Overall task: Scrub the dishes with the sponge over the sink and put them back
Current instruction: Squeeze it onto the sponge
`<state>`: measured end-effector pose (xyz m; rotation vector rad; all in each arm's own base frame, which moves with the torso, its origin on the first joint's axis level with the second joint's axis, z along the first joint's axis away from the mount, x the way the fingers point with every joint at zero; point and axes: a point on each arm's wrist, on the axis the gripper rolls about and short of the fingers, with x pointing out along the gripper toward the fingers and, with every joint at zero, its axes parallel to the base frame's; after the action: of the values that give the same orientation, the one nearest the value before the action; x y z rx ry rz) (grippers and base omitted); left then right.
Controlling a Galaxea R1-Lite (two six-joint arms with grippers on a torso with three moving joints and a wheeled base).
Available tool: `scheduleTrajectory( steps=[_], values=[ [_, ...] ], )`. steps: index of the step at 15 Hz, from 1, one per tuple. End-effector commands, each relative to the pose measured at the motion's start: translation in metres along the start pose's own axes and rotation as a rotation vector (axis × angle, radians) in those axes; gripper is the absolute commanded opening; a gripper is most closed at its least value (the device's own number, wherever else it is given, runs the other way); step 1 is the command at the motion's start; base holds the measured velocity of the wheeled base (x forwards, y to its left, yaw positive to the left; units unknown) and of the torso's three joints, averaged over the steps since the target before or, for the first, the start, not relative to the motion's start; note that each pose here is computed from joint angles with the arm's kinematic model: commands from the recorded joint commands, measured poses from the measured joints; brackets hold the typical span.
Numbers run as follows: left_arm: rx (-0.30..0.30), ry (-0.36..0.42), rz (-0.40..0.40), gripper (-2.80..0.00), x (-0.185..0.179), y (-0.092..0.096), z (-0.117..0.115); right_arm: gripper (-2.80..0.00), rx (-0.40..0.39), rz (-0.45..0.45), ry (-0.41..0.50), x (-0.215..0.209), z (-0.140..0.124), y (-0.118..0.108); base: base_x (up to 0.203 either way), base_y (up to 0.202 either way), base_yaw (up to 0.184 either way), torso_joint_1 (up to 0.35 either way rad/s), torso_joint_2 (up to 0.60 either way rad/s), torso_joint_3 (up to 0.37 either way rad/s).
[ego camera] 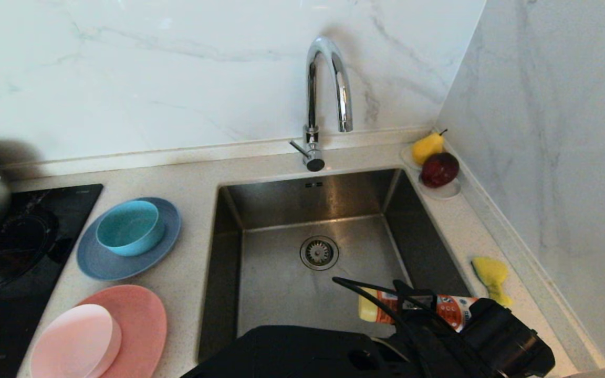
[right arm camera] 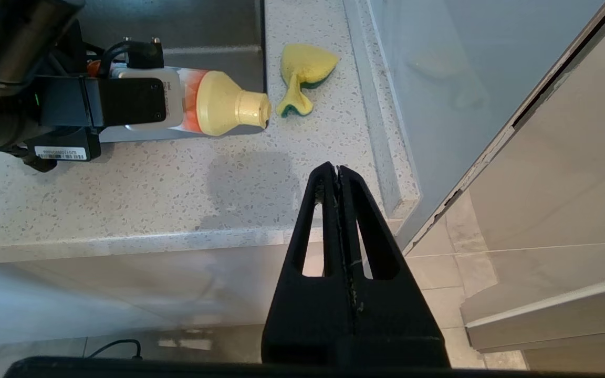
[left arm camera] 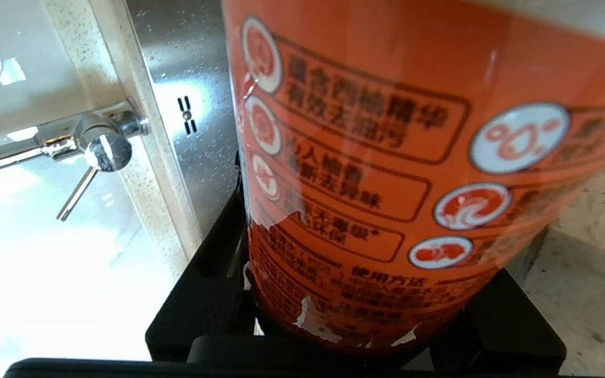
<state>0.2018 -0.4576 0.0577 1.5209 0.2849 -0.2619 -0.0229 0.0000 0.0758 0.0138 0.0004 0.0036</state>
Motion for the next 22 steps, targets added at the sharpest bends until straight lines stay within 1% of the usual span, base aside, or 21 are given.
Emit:
scheduleTrajectory(
  steps=[1, 4, 5, 11, 13, 16, 19, 21, 22],
  values=[
    [0.016, 0.015, 0.005, -2.8, 0.003, -0.005, 0.0, -2.8, 0.0, 0.001, 0.0, 0.0, 0.0, 0.0, 0.0, 0.0, 0.0, 0.0, 0.0, 0.0],
    [0.018, 0.018, 0.006, -2.8, 0.004, -0.007, 0.0, -2.8, 0.0, 0.001, 0.0, 0.0, 0.0, 0.0, 0.0, 0.0, 0.0, 0.0, 0.0, 0.0],
    [0.008, 0.015, 0.01, -2.8, 0.004, -0.006, 0.001, -2.8, 0.0, 0.001, 0.0, 0.0, 0.0, 0.0, 0.0, 0.0, 0.0, 0.0, 0.0, 0.0],
    [-0.136, -0.006, 0.065, -2.8, 0.019, 0.01, 0.003, -2.8, 0.0, 0.001, 0.0, 0.0, 0.0, 0.0, 0.0, 0.0, 0.0, 0.0, 0.0, 0.0],
    [-0.147, 0.003, 0.072, -2.8, 0.025, 0.013, 0.0, -2.8, 0.0, 0.001, 0.0, 0.0, 0.0, 0.0, 0.0, 0.0, 0.0, 0.0, 0.0, 0.0],
    [-0.118, 0.018, 0.078, -2.8, 0.032, 0.018, -0.003, -2.8, 0.0, 0.001, 0.0, 0.0, 0.0, 0.0, 0.0, 0.0, 0.0, 0.0, 0.0, 0.0],
    [-0.088, 0.011, 0.116, -2.8, 0.039, 0.027, -0.002, -2.8, 0.0, 0.001, 0.0, 0.0, 0.0, 0.0, 0.0, 0.0, 0.0, 0.0, 0.0, 0.0],
    [-0.058, 0.011, 0.124, -2.8, 0.042, 0.026, -0.001, -2.8, 0.0, 0.001, 0.0, 0.0, 0.0, 0.0, 0.0, 0.0, 0.0, 0.0, 0.0, 0.0],
    [-0.058, 0.011, 0.126, -2.8, 0.043, 0.027, -0.002, -2.8, 0.0, 0.001, 0.0, 0.0, 0.0, 0.0, 0.0, 0.0, 0.0, 0.0, 0.0, 0.0]
  ],
)
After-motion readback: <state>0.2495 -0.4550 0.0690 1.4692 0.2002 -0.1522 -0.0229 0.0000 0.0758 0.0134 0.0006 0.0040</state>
